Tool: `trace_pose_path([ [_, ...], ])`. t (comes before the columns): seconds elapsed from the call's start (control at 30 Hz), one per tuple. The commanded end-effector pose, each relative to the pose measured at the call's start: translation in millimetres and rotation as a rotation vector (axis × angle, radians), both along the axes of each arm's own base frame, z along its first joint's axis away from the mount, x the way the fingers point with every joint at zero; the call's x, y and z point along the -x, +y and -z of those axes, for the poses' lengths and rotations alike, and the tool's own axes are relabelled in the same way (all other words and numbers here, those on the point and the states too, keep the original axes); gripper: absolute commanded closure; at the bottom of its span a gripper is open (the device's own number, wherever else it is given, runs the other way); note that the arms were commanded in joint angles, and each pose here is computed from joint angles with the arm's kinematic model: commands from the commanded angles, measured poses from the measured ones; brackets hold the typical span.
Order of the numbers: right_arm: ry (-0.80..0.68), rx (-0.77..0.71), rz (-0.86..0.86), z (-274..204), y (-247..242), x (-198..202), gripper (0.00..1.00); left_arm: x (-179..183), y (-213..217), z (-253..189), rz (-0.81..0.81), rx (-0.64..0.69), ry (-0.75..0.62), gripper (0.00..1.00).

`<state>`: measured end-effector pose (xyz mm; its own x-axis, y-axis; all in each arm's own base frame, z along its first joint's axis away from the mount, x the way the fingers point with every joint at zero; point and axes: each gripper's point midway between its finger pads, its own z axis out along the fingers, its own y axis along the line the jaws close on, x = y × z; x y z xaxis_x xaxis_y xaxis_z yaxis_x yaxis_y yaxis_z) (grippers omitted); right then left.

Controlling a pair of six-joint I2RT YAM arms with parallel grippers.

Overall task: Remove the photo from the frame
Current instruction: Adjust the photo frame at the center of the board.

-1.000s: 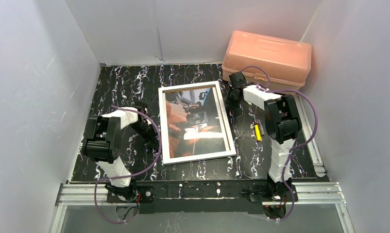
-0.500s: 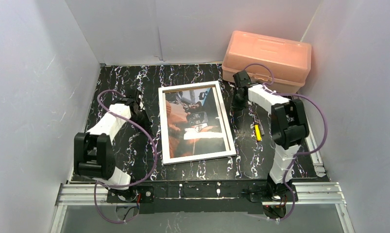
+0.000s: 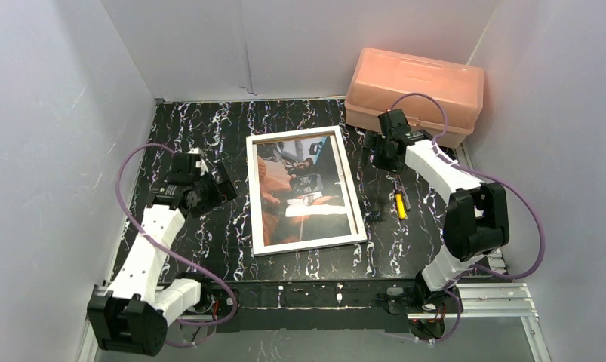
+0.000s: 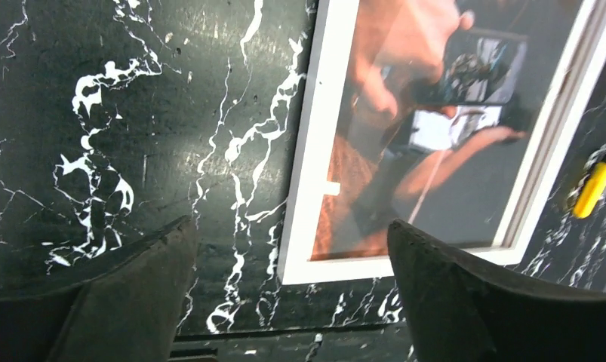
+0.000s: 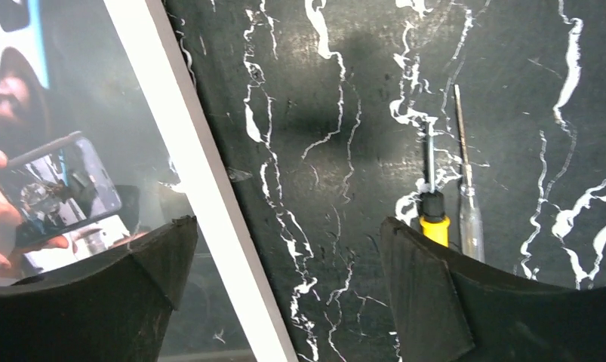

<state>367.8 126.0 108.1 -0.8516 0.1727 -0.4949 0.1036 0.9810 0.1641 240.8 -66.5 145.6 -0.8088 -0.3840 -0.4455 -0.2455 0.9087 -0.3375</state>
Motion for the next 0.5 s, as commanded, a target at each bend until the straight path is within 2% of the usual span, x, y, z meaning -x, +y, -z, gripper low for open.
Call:
trace_pose_path([
  [0.0, -0.042, 0.042, 0.070, -20, -17, 5, 0.01, 7, 3, 7, -0.159, 0.064, -0.026, 0.02],
  [0.1, -0.013, -0.004, 0.054, -4, -12, 10, 0.01, 6, -7, 25, -0.187, 0.144, -0.008, 0.01],
  [0.2, 0.047, -0.087, -0.008, 11, 3, 19, 0.01, 2, -21, 30, -0.059, 0.170, 0.013, 0.02],
  [0.27, 0.038, -0.152, -0.056, 11, 16, 20, 0.02, -1, -27, 30, -0.006, 0.180, 0.032, 0.05],
  [0.47, 0.025, -0.256, -0.177, 16, 41, 28, 0.16, -18, -48, 45, 0.072, 0.178, 0.066, 0.12],
])
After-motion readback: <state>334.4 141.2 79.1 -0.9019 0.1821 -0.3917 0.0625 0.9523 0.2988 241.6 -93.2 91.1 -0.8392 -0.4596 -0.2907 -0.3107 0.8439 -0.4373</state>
